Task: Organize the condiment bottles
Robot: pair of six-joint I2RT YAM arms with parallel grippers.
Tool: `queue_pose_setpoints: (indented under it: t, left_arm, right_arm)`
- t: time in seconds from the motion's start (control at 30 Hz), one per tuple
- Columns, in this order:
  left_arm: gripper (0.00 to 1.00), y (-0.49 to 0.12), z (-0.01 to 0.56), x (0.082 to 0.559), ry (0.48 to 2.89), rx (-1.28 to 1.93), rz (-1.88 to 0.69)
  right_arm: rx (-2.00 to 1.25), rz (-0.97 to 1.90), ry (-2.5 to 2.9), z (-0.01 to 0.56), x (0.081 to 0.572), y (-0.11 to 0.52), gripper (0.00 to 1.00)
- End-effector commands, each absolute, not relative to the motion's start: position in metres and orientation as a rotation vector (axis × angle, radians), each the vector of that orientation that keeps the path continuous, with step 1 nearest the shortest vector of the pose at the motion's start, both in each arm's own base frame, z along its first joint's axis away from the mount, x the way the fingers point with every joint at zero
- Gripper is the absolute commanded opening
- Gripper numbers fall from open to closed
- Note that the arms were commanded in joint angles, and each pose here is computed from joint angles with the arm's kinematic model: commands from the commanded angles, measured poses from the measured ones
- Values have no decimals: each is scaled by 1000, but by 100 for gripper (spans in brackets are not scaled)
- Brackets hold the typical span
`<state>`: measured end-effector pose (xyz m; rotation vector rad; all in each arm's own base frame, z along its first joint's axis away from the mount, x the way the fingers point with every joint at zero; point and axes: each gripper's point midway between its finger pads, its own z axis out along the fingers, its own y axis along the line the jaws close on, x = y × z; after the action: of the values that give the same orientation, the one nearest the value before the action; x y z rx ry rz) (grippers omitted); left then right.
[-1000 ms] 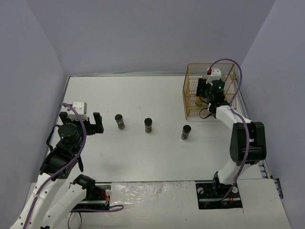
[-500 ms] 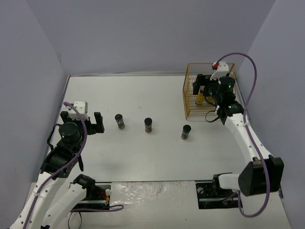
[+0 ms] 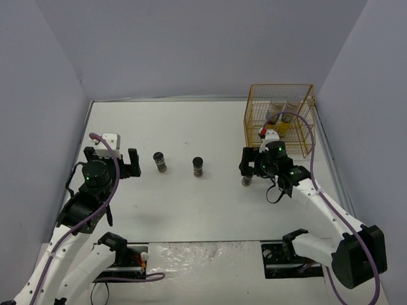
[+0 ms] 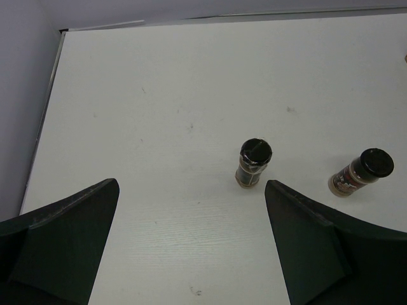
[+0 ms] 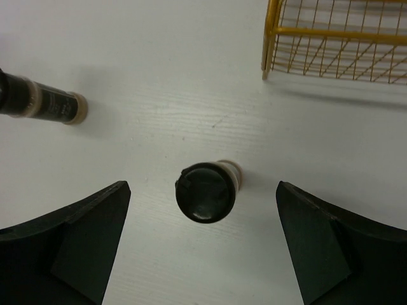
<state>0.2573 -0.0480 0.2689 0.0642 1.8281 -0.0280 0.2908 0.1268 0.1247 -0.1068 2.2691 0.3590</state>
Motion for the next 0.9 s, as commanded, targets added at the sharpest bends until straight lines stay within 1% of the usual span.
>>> queue_pose_setpoints:
  t: [0.0, 0.1, 0.2, 0.3, 0.47, 0.7, 0.77, 0.8, 0.87]
  left_arm:
    - [97, -55, 288, 267, 1782, 59, -58]
    - [97, -56, 286, 269, 1794, 62, -56]
    - [97, -57, 284, 270, 1798, 64, -57]
    - [97, -58, 284, 271, 1800, 66, -58]
    - [97, -58, 283, 272, 1804, 68, -58]
    - [97, -58, 284, 270, 1799, 67, -61]
    - [97, -58, 285, 270, 1796, 66, -63]
    - [97, -57, 285, 269, 1797, 64, -60]
    - [97, -57, 286, 269, 1794, 62, -60]
  right_arm:
    - [-14, 363, 2217, 136, 297, 126, 93]
    - [-5, 349, 2244, 126, 296, 125, 92]
    - [-5, 325, 2276, 114, 293, 123, 88]
    - [-31, 320, 2295, 106, 294, 128, 84]
    - [-59, 313, 2315, 101, 297, 136, 72]
    - [-52, 263, 2313, 100, 300, 135, 44]
    - [-37, 248, 2296, 108, 299, 131, 32]
    - [-31, 241, 2283, 113, 299, 129, 29]
    - [-16, 234, 2242, 130, 302, 126, 26]
